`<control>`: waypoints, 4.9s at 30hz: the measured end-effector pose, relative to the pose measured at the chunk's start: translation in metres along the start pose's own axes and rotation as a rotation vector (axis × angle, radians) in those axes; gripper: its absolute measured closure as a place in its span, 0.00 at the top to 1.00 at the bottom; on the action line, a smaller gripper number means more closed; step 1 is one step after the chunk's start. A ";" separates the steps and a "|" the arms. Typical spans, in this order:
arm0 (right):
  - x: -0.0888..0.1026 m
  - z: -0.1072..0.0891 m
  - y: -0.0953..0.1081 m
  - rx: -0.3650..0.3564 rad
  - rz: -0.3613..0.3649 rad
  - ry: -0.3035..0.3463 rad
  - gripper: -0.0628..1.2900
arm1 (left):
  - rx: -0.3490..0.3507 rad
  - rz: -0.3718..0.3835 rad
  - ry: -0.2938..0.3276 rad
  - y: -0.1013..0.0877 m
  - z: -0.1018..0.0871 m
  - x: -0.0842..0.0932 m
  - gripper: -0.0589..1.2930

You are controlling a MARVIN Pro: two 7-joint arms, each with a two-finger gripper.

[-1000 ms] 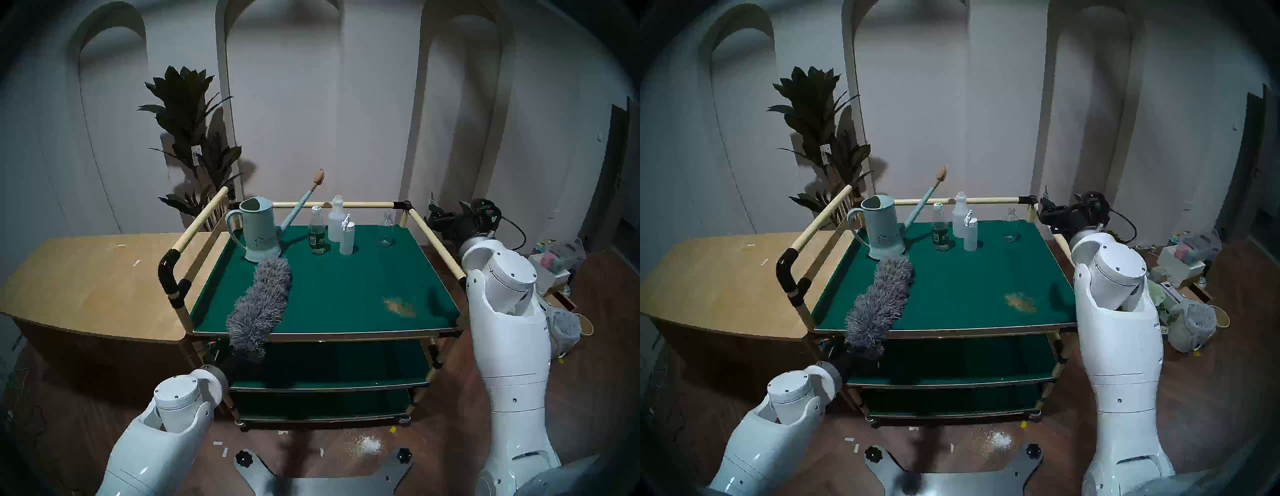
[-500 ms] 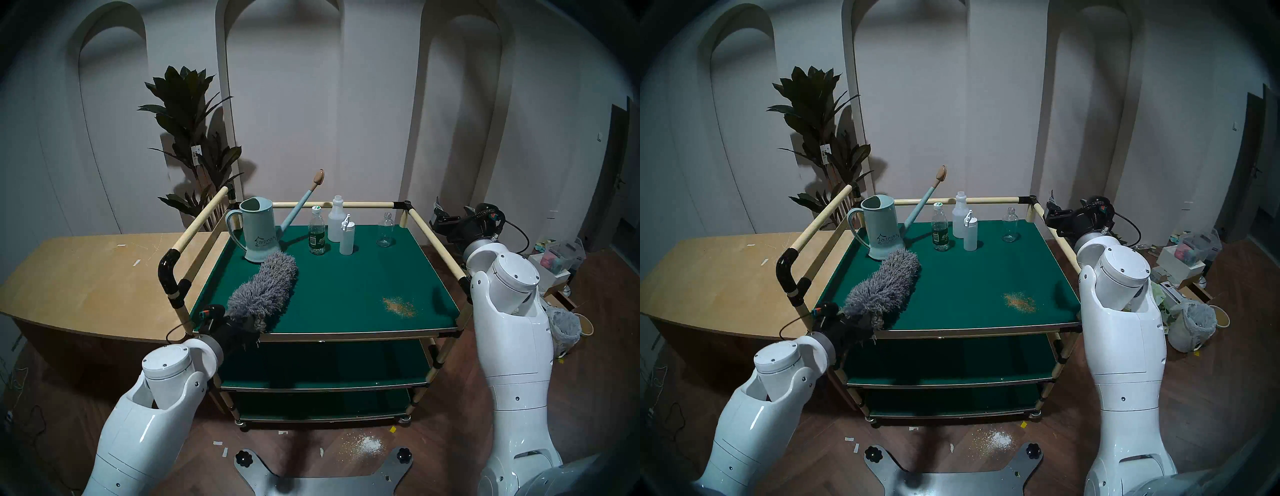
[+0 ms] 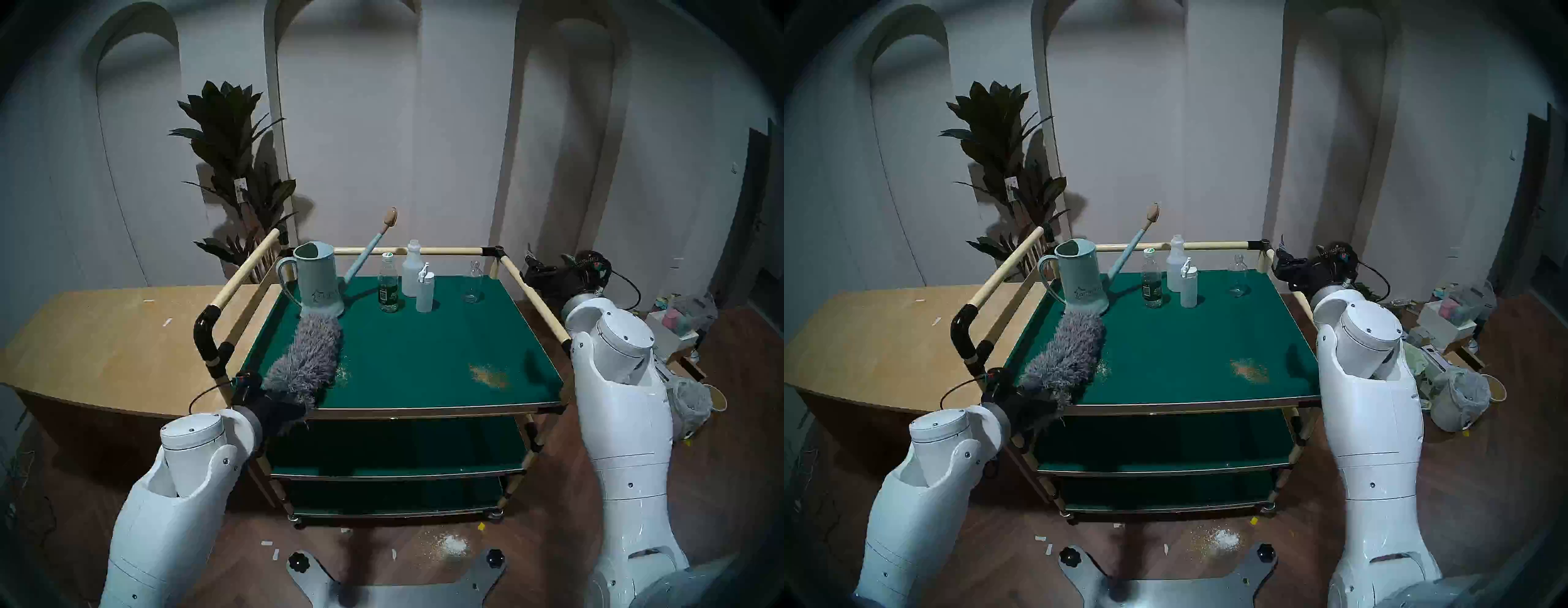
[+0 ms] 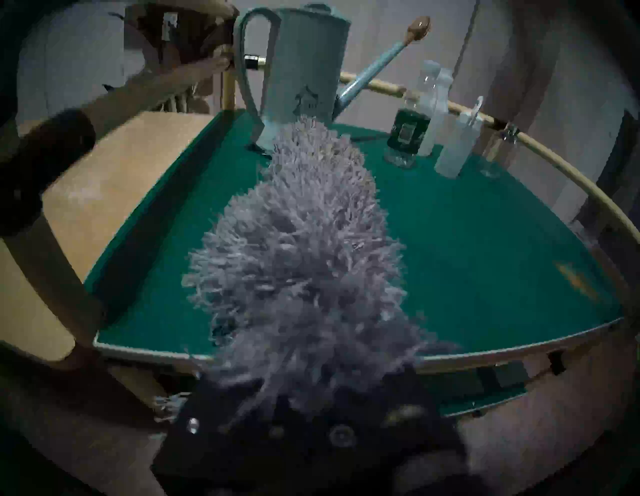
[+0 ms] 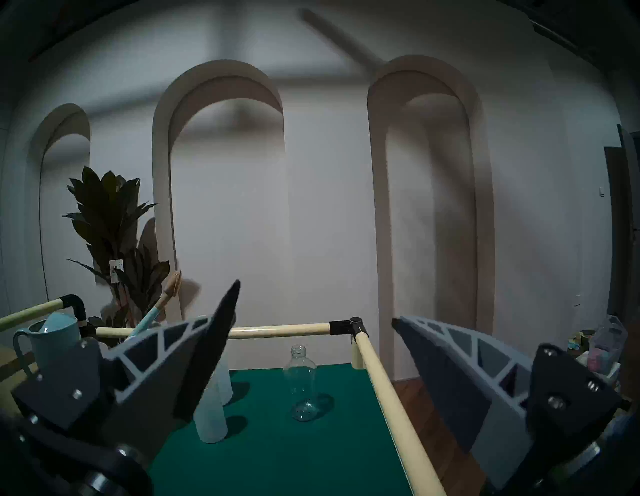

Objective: Dust the shelf with the duster

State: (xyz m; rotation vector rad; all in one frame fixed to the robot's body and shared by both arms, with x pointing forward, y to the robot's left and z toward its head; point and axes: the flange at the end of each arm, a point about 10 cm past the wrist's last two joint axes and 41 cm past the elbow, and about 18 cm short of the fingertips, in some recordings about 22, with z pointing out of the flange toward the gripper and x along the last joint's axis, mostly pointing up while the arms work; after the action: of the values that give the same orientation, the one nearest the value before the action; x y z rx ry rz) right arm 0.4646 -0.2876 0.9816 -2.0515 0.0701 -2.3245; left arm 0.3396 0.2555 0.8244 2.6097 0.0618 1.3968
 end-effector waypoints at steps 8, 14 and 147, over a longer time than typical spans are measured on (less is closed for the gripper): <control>0.002 0.000 0.001 -0.025 -0.016 0.006 0.97 | -0.036 -0.012 -0.050 0.004 0.005 -0.007 0.03; 0.006 -0.001 0.005 -0.046 -0.020 0.015 0.97 | -0.081 -0.011 -0.093 0.006 0.010 -0.011 0.03; 0.000 -0.021 0.086 -0.157 0.011 0.019 0.97 | -1.203 0.088 -0.615 0.156 0.038 0.011 0.03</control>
State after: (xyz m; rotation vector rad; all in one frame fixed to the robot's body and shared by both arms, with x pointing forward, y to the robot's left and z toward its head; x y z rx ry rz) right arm 0.4440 -0.3731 0.9739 -2.0914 0.2721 -2.4034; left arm 0.3694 0.0978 0.8404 1.8224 -0.7272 0.3122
